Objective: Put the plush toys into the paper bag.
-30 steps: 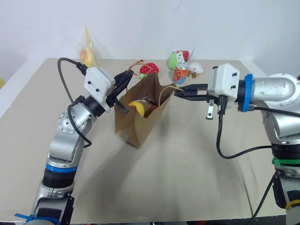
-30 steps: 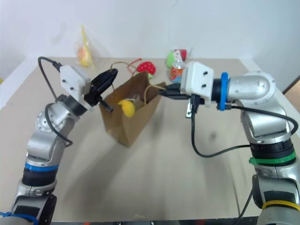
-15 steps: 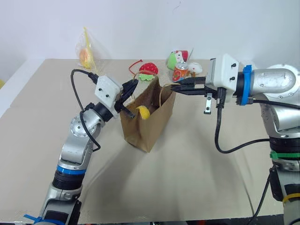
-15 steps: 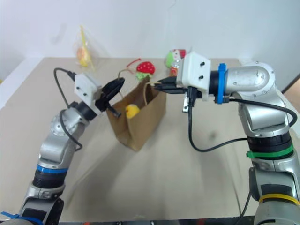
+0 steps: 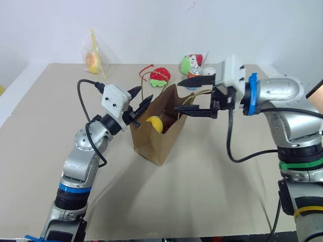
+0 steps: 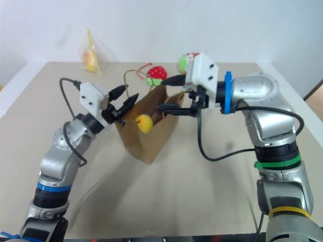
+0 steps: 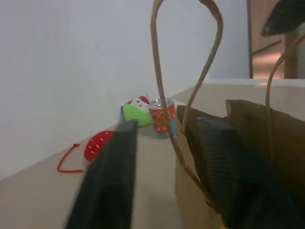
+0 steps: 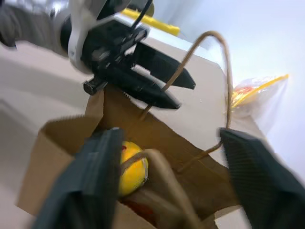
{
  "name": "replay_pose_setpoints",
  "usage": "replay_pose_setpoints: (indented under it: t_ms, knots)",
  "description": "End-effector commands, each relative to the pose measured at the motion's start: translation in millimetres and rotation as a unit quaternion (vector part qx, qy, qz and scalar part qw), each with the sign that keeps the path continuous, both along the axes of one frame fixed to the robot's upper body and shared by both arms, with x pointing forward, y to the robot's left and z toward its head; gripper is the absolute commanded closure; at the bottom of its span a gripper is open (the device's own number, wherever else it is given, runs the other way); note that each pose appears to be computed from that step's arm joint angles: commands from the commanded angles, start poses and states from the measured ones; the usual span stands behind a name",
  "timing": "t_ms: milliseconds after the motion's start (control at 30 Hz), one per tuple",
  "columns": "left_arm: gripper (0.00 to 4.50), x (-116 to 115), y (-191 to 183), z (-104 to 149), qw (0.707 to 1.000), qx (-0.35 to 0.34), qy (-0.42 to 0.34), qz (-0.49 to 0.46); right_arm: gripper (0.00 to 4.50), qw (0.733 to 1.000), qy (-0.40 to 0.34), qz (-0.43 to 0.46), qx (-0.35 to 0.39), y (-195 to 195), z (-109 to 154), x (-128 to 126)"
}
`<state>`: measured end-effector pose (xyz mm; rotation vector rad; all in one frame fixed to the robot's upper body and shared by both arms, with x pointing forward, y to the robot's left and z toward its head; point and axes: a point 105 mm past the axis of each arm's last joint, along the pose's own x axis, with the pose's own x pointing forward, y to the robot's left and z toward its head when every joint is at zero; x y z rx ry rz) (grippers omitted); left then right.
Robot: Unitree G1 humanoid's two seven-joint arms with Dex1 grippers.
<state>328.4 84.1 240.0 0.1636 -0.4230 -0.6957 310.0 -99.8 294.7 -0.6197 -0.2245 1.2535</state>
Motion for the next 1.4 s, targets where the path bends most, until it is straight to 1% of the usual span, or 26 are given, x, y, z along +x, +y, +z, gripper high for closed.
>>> replay_pose_setpoints:
  t_ms: [33, 67, 100, 167, 200, 267, 333, 433, 500, 533, 567, 600, 633, 667, 700, 733, 767, 833, 933, 1133, 1400]
  knots:
    - [0.6, -12, 1, 17, 0.999, -0.014, -0.02, -0.031, 0.0, 0.999, -0.004, 0.012, 0.041, -6, 35, -17]
    - [0.17, -14, 1, 18, 0.999, -0.015, -0.019, -0.04, 0.0, 0.999, 0.003, 0.015, 0.05, -7, 39, -20]
    - [0.06, -16, 1, 18, 0.999, -0.016, -0.016, -0.049, 0.0, 0.998, 0.014, 0.019, 0.057, -7, 42, -23]
    - [0.06, -20, 1, 19, 0.998, -0.016, -0.012, -0.067, 0.0, 0.997, 0.041, 0.033, 0.063, -6, 45, -32]
    - [0.06, -25, 1, 20, 0.997, -0.015, -0.009, -0.081, 0.0, 0.995, 0.065, 0.046, 0.066, -6, 45, -39]
    - [0.06, -31, 4, 22, 0.995, -0.014, -0.003, -0.099, 0.0, 0.992, 0.094, 0.062, 0.059, -7, 44, -50]
    - [0.06, -36, 8, 24, 0.994, -0.012, 0.001, -0.11, 0.0, 0.988, 0.127, 0.069, 0.054, -9, 38, -56]
    - [0.06, -40, 12, 25, 0.993, -0.007, 0.008, -0.118, 0.0, 0.987, 0.142, 0.071, 0.028, -11, 26, -62]
    - [0.0, -42, 19, 24, 0.993, 0.001, 0.017, -0.12, 0.53, 0.981, 0.177, 0.081, 0.002, -11, 8, -68]
    - [0.0, -44, 22, 22, 0.992, 0.007, 0.021, -0.122, 0.7, 0.975, 0.203, 0.083, -0.015, -11, -4, -71]
    - [0.0, -47, 24, 22, 0.992, 0.013, 0.024, -0.125, 1.03, 0.971, 0.223, 0.086, -0.032, -11, -16, -74]
    - [0.0, -49, 25, 21, 0.991, 0.015, 0.027, -0.127, 1.51, 0.968, 0.231, 0.088, -0.042, -11, -23, -76]
    - [0.0, -51, 26, 20, 0.991, 0.017, 0.031, -0.129, 1.77, 0.966, 0.238, 0.087, -0.045, -10, -31, -76]
    - [0.0, -53, 27, 19, 0.991, 0.02, 0.034, -0.131, 2.34, 0.966, 0.243, 0.083, -0.045, -8, -36, -74]
    - [0.0, -56, 28, 17, 0.99, 0.024, 0.039, -0.131, 2.67, 0.965, 0.246, 0.079, -0.047, -7, -44, -73]
    - [0.0, -58, 29, 14, 0.99, 0.026, 0.045, -0.128, 3.19, 0.965, 0.247, 0.073, -0.052, -4, -55, -70]
    - [0.0, -60, 30, 11, 0.99, 0.027, 0.049, -0.126, 3.5, 0.965, 0.246, 0.07, -0.056, -2, -62, -68]
    - [0.0, -64, 32, 5, 0.991, 0.029, 0.058, -0.12, 4.45, 0.972, 0.22, 0.054, -0.054, 5, -73, -58]
    - [0.0, -66, 35, -4, 0.992, 0.041, 0.064, -0.105, 4.45, 0.978, 0.199, 0.053, -0.033, 16, -74, -50]
    - [0.0, -72, 40, -20, 0.991, 0.063, 0.07, -0.091, 4.45, 0.981, 0.185, 0.063, 0.009, 33, -62, -48]
    - [0.0, -73, 36, -22, 0.992, 0.058, 0.066, -0.093, 4.45, 0.984, 0.169, 0.055, 0.013, 46, -65, -39]
